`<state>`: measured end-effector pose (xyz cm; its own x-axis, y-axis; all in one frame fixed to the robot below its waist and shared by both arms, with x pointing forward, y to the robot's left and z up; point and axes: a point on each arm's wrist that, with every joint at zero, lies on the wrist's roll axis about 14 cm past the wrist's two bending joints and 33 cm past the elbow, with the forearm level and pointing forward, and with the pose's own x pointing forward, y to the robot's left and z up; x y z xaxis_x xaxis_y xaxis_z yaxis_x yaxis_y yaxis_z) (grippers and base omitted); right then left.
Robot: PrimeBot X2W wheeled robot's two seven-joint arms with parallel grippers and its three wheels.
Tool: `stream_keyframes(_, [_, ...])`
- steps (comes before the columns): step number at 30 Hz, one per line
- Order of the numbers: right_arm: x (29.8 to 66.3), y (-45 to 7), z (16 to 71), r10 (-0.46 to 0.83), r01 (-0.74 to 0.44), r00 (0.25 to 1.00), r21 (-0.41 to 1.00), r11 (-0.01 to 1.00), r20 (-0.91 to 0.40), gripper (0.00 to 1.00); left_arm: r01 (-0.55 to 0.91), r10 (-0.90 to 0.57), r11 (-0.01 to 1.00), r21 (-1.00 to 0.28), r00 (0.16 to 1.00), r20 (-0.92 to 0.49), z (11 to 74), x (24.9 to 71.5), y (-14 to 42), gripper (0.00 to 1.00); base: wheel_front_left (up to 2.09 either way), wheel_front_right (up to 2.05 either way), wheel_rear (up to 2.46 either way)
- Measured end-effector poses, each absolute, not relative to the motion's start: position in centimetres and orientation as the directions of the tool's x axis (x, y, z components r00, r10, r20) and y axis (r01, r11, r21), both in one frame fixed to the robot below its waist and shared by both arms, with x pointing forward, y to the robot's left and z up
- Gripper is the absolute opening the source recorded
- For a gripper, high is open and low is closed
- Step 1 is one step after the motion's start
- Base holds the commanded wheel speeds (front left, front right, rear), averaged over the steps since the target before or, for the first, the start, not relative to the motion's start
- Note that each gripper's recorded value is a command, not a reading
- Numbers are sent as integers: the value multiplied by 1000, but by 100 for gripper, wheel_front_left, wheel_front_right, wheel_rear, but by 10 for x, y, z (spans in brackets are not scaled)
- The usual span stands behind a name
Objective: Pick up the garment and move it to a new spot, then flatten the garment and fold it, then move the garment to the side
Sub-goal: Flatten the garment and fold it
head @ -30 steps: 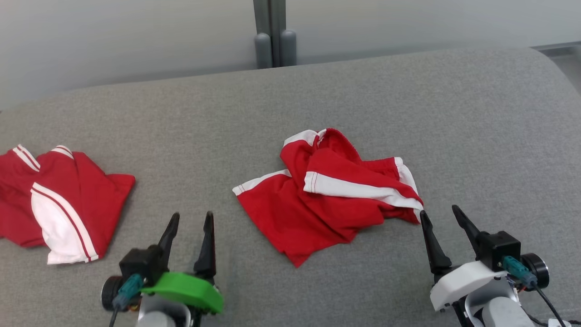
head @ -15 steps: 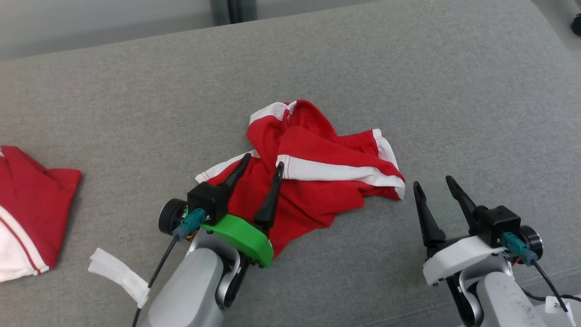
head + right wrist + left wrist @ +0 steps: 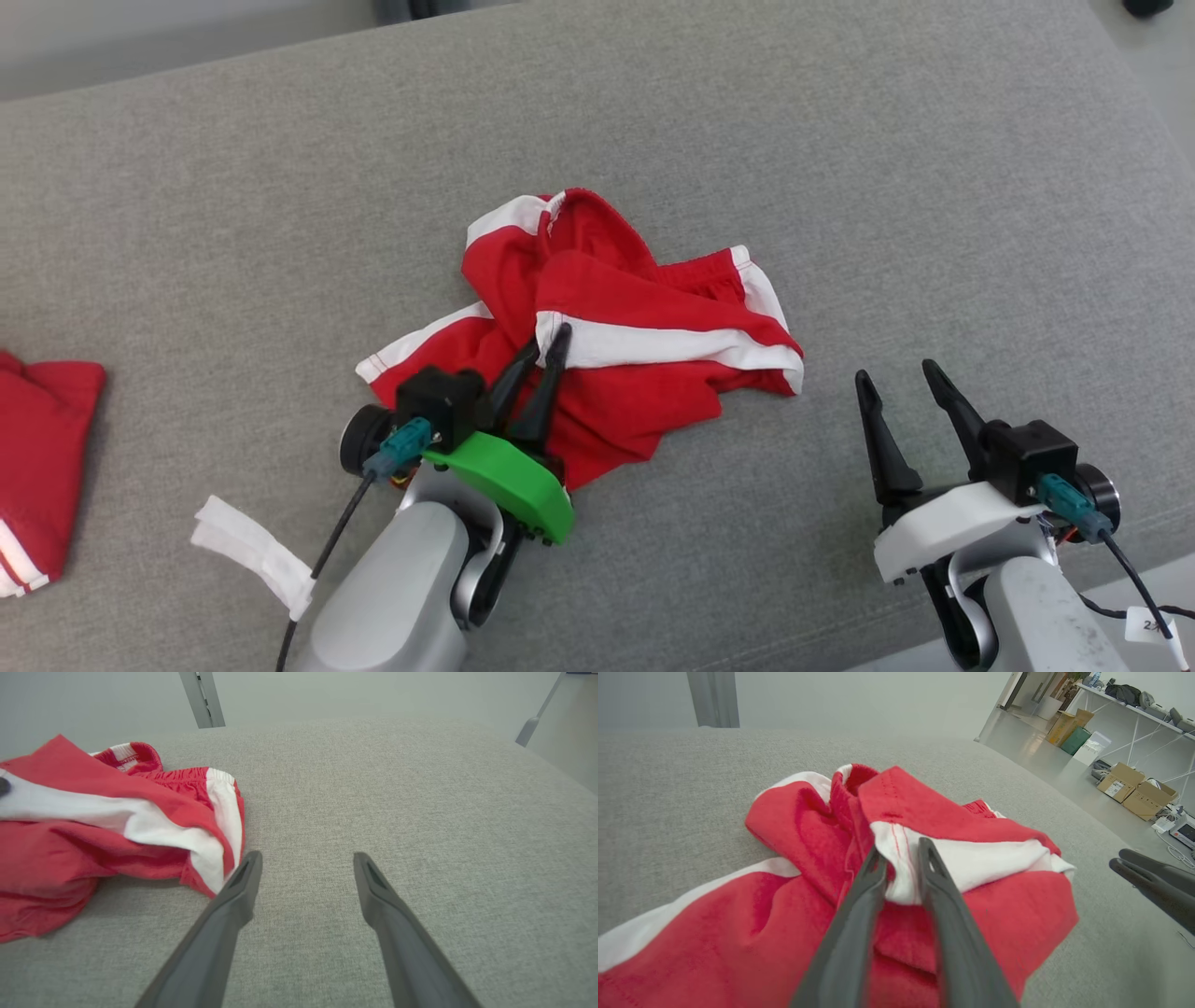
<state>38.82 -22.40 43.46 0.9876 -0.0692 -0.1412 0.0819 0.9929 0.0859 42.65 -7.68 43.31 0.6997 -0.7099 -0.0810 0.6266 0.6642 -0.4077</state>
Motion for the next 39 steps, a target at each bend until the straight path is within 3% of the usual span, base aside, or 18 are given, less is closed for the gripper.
stream_keyframes(4, [387,-222,437,-64,76,989,87,993,-134,100,623,-694,671,-402,718,-45,448,426,-70,0,0,0,0])
stream_keyframes(11, [376,-217,436,-53,66,989,91,994,-139,100,521,-541,753,-402,838,72,491,435,-15,0,0,0,0])
stream_keyframes(23, [377,-172,458,77,-69,995,115,991,-67,100,192,-239,918,-346,966,-98,447,384,99,0,0,0,0])
stream_keyframes(24, [378,-169,461,86,-79,995,115,990,-59,100,165,-217,925,-341,969,-118,441,379,107,12,0,0,0])
stream_keyframes(25, [378,-166,463,94,-88,994,115,989,-52,100,143,-198,930,-339,971,-131,438,374,113,84,0,0,0])
stream_keyframes(26, [378,-164,465,101,-96,994,115,989,-46,100,127,-179,936,-327,975,-133,437,372,119,100,0,0,0])
stream_keyframes(32, [377,-157,469,122,-118,992,113,987,-35,100,32,-65,959,-281,992,-110,446,372,150,100,0,0,0])
stream_keyframes(39, [387,-146,468,158,-154,987,97,983,-39,100,38,-77,958,-283,989,-128,440,372,146,100,0,0,0])
